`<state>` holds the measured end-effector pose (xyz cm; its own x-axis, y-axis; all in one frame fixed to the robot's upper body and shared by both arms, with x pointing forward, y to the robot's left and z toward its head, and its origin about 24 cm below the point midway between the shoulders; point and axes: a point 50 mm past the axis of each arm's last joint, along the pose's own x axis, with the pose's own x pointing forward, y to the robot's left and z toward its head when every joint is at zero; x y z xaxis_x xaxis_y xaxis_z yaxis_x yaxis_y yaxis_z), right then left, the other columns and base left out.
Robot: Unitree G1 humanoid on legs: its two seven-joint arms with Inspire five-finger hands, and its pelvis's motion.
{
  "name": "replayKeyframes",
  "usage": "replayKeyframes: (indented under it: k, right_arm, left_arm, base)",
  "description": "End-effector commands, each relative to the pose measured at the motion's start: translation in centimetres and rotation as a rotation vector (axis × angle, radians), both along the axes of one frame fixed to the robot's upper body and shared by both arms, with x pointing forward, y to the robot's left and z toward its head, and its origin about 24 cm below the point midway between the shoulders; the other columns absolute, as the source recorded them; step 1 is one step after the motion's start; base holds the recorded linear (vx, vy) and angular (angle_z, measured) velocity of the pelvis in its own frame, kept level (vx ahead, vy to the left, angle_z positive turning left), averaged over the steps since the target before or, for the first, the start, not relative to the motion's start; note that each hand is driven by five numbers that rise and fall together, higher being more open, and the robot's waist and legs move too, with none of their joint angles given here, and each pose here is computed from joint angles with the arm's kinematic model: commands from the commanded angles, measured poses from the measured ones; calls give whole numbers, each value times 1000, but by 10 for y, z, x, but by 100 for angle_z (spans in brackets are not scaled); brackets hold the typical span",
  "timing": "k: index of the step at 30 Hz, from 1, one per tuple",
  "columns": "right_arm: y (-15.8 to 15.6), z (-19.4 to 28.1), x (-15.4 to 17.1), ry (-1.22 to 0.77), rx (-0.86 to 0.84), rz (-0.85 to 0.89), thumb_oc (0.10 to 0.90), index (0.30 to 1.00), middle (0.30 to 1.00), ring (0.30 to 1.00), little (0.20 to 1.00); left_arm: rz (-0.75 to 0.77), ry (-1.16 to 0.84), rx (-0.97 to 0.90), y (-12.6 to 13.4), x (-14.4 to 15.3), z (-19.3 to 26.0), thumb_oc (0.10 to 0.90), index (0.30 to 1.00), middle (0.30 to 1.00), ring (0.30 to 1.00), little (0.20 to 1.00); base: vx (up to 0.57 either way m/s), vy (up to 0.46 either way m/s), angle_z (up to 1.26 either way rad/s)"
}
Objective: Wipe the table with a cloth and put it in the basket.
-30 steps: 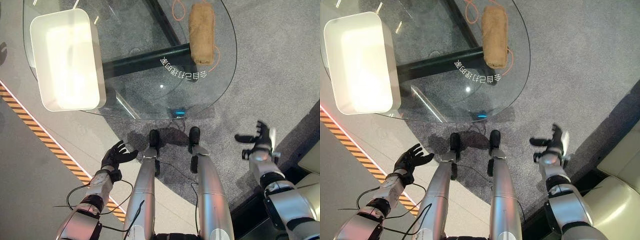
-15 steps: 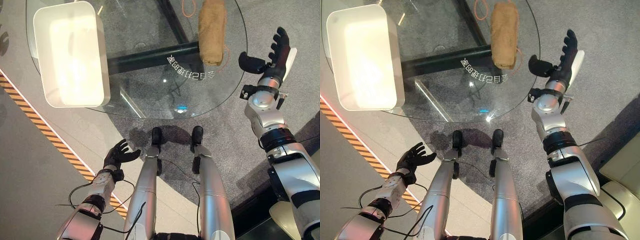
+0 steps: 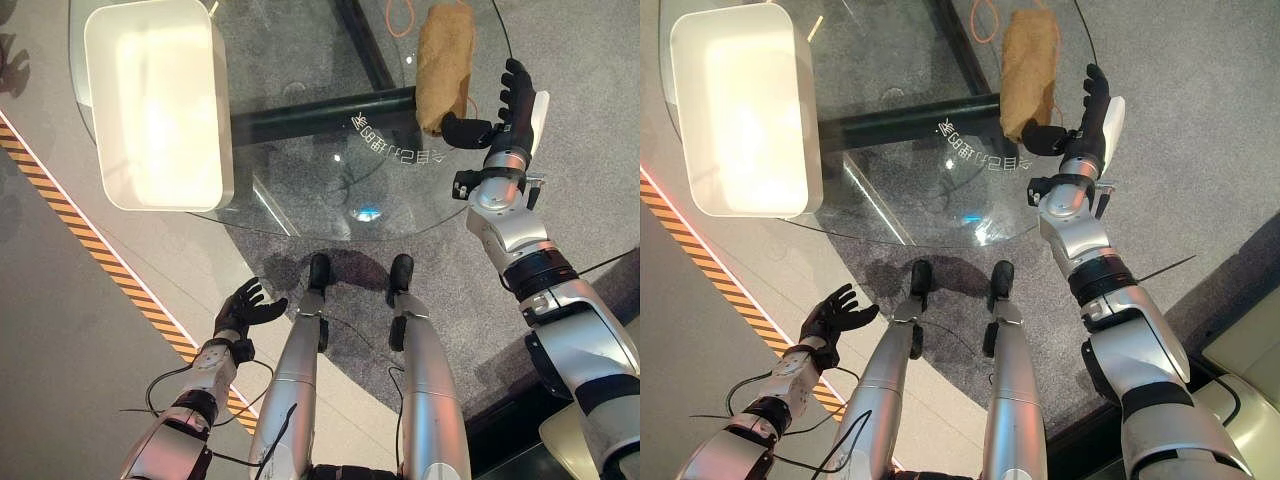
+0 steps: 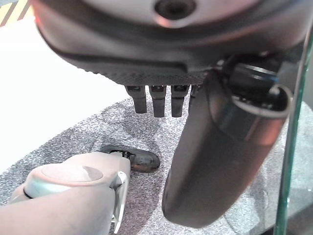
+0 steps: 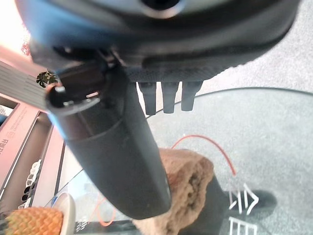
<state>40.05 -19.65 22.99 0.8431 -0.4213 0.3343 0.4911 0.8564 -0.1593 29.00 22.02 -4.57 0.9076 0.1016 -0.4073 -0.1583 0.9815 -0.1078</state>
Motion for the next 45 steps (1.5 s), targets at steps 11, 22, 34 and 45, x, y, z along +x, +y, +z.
replayKeyframes:
  k: [11, 22, 34, 45]
  right_arm:
    - [31, 62, -8, -188, -23, 95, 800, 900, 900, 900, 900]
    - [22, 44, 4, -30, -98, -1, 800, 900, 900, 900, 900]
    - [10, 35, 11, 82, -190, -102, 800, 900, 900, 900, 900]
    - [-9, 31, 15, 152, -253, -124, 100, 300, 300, 300, 200]
  left_arm:
    - [30, 46, -12, -2, -24, -19, 800, 900, 900, 900, 900]
    - [4, 56, -16, -8, -26, -22, 800, 900, 900, 900, 900]
    - [-14, 60, -14, -11, -23, -20, 800, 900, 900, 900, 900]
    - [-31, 59, -8, -13, -22, -20, 800, 900, 900, 900, 900]
  base:
    - [19, 13, 3]
    - [7, 2, 1]
    - [0, 0, 0]
    - [0, 0, 0]
